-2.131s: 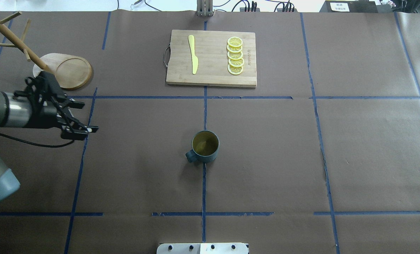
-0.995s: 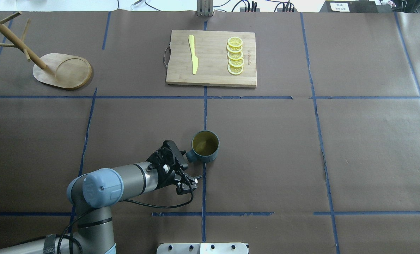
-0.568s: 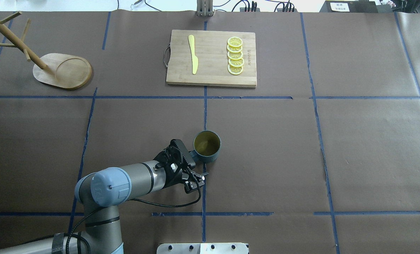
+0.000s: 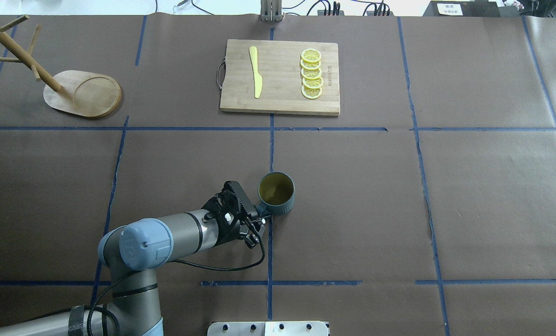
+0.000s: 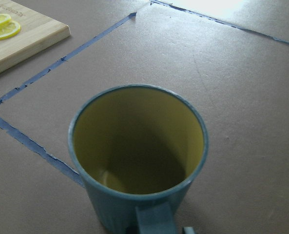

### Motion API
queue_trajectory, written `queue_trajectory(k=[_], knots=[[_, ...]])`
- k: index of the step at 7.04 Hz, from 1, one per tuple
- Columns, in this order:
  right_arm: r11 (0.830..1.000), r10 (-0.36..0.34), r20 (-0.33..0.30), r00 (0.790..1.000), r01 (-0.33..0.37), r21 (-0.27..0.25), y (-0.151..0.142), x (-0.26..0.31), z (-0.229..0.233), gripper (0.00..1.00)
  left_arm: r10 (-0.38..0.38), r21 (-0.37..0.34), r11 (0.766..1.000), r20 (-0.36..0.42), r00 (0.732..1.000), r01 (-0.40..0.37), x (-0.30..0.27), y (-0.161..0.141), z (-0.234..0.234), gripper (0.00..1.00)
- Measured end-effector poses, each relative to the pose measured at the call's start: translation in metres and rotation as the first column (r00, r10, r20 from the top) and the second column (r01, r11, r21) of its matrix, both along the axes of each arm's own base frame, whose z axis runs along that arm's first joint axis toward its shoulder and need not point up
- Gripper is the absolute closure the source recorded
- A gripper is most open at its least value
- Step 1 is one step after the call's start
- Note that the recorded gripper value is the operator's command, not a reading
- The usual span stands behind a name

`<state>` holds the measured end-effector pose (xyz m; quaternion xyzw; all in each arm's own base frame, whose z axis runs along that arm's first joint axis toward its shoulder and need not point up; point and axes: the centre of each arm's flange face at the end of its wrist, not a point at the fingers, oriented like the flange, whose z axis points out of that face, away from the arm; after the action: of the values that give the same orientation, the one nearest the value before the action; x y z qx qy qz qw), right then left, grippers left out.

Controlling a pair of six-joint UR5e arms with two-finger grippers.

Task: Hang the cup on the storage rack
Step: 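Lift the mug with the left gripper toward the wooden rack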

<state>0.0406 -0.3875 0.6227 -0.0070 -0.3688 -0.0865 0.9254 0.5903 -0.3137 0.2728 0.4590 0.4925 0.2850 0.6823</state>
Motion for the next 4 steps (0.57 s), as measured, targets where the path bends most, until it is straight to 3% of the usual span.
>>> queue_trajectory(k=[2,4], knots=[[1.0,0.0,0.0,1.0,0.0,0.001,-0.001,0.0,-0.001,0.0,-0.009,-0.052,0.999,-0.051,0.999,0.007,-0.005,-0.001,-0.007,1.0],[1.0,0.0,0.0,1.0,0.0,0.006,-0.003,0.0,-0.002,0.0,-0.059,-0.216,0.976,-0.224,0.973,0.009,-0.027,-0.012,-0.024,1.0]])
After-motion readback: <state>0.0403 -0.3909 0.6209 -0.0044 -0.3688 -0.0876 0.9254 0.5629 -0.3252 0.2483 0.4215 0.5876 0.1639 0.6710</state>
